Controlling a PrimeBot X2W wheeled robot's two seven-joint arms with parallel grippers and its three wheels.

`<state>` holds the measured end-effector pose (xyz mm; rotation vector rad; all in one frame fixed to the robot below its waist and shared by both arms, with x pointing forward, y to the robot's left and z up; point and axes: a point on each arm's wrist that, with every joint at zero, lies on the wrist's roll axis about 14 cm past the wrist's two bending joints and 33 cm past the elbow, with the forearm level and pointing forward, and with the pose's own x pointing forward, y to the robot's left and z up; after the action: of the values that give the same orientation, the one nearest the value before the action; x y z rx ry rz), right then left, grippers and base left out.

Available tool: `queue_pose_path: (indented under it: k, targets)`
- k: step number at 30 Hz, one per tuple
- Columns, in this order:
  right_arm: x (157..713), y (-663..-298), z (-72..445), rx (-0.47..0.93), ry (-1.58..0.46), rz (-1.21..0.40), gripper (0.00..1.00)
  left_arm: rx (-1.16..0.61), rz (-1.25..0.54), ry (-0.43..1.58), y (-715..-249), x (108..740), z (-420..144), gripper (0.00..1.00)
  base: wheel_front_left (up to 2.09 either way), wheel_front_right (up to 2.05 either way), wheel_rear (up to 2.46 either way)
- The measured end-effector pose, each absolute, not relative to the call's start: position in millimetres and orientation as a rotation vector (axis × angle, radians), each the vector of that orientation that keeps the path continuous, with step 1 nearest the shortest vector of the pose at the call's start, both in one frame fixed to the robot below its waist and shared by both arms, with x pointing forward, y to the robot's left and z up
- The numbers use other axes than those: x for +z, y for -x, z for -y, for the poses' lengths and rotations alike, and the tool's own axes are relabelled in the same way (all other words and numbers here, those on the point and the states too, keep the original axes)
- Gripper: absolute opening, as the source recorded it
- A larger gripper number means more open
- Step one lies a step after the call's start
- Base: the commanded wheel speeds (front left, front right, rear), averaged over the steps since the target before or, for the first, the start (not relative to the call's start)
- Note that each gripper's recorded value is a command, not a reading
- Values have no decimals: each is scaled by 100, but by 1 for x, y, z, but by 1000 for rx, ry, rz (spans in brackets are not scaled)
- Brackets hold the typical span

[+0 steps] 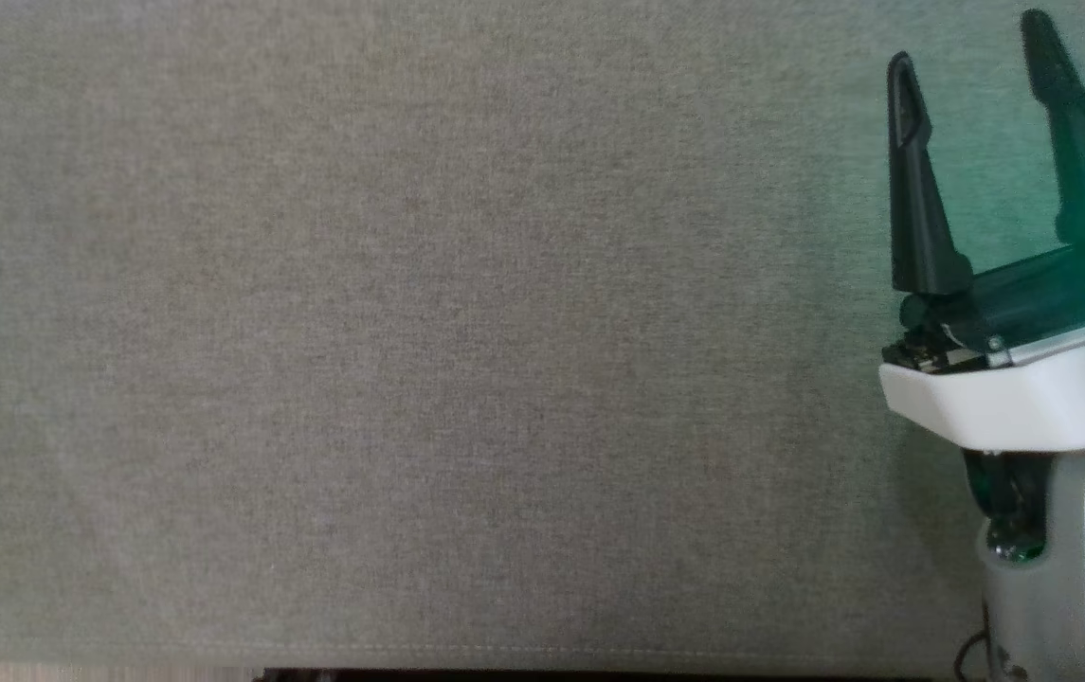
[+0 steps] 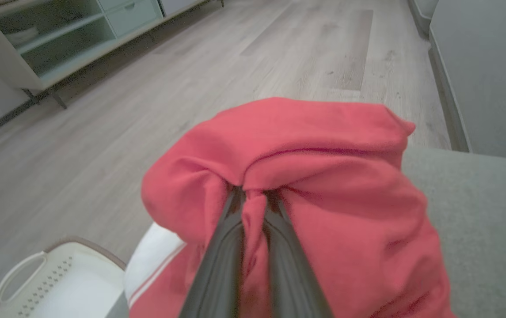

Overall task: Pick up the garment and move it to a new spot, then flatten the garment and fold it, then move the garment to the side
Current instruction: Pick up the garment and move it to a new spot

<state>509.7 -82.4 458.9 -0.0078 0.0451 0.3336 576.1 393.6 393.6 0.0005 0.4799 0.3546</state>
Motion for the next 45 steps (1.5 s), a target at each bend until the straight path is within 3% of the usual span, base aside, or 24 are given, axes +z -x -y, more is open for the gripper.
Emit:
queue_pose_path:
  k: [6,13,19,27,31,34,40,45]
  targets:
    - [488,-499,90,316,-25,17,100,242,-312,-98,-599,471,-377,0,0,0,0]
    - [519,-460,114,256,-59,55,100,28,-189,-178,-604,556,-310,0,0,0,0]
    - [540,-416,144,175,-73,89,100,-259,-16,-109,-594,640,-184,0,0,0,0]
    - [557,-368,182,59,-71,125,100,-686,134,69,-535,711,-10,0,0,0,0]
    - [560,-359,194,18,-76,139,100,-812,78,159,-512,688,45,0,0,0,0]
    - [554,-361,196,12,-80,125,100,-806,-11,204,-515,652,51,0,0,0,0]
    - [535,-376,194,14,-95,84,100,-575,-434,241,-531,478,3,0,0,0,0]
    - [521,-380,205,-21,-90,56,100,-434,-539,227,-543,417,-33,0,0,0,0]
